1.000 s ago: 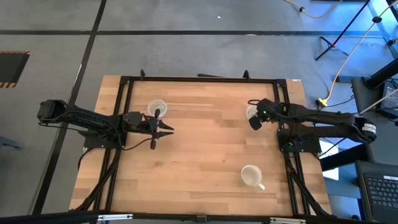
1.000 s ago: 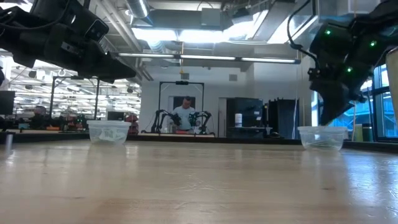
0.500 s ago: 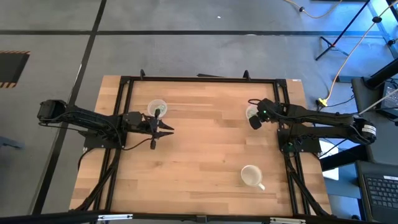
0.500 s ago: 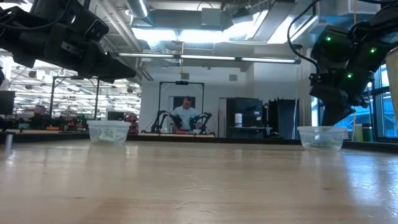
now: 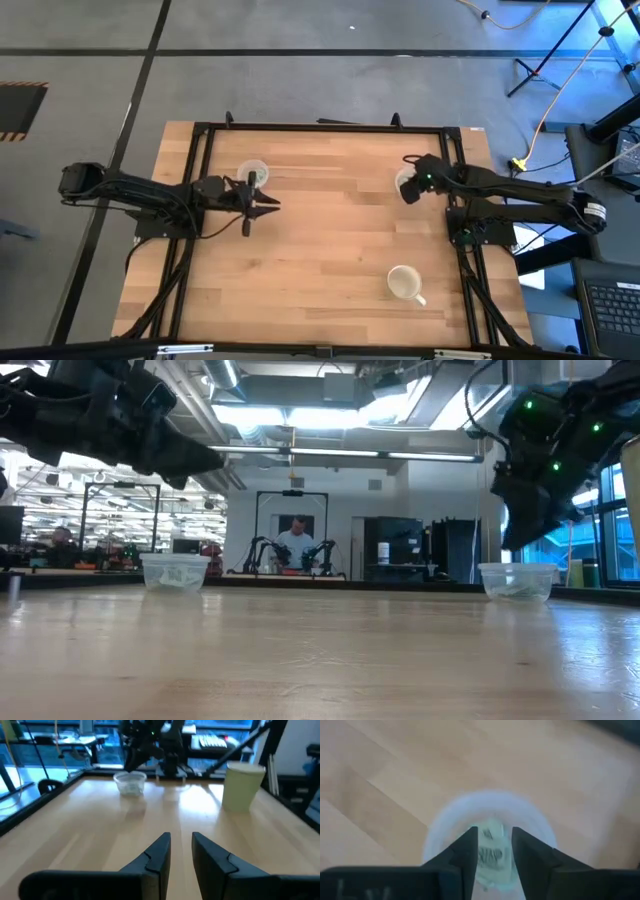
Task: Pick and place Stevia / Truvia into bins
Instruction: Return to Home Position
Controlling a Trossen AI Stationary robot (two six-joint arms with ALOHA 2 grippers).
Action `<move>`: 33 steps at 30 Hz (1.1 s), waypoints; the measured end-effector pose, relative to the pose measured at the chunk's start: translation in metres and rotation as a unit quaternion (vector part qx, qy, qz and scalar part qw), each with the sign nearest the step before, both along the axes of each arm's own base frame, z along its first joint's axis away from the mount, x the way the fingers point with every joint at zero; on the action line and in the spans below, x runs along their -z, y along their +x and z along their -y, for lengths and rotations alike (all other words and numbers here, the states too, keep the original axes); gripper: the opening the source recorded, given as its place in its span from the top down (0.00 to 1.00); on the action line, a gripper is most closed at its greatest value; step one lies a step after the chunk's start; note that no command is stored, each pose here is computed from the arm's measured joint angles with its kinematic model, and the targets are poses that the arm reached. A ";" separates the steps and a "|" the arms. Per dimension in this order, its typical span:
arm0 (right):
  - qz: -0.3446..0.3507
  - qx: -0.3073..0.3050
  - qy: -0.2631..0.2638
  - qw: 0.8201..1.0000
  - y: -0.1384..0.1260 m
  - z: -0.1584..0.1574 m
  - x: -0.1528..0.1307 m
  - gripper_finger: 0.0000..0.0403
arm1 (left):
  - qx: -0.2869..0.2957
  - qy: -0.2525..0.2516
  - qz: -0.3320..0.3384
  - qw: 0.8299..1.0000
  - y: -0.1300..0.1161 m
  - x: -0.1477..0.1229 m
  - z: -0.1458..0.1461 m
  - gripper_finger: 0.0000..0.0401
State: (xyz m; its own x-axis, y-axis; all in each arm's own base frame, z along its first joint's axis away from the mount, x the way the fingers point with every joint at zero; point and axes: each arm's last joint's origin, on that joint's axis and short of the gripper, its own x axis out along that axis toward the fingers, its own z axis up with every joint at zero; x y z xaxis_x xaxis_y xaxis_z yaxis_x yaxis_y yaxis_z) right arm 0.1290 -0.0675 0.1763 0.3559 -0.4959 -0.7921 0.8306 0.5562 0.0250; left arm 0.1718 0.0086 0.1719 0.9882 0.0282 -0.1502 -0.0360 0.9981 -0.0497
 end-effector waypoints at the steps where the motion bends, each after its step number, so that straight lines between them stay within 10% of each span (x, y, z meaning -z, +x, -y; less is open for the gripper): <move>1: 0.007 -0.007 -0.007 1.000 0.001 0.000 -0.004 0.70 | -0.002 -0.003 0.006 1.000 -0.001 -0.002 -0.002 0.82; 17: 0.205 -0.116 -0.138 0.962 -0.025 -0.023 -0.053 0.68 | -0.114 -0.041 0.096 0.988 -0.034 -0.030 -0.040 0.82; 33: 0.300 -0.111 -0.189 0.928 -0.055 -0.034 -0.025 0.68 | -0.209 -0.034 0.143 0.967 -0.069 -0.043 -0.038 0.82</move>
State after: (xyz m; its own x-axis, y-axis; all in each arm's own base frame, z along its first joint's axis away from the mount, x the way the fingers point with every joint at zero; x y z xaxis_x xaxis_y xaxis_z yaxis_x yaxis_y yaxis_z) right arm 0.0736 -0.0338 0.2018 0.8032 -0.5601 -0.2028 0.5945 0.7753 0.2134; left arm 0.1023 0.0469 0.2147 0.8939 0.4340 0.1121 -0.4108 0.8933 -0.1825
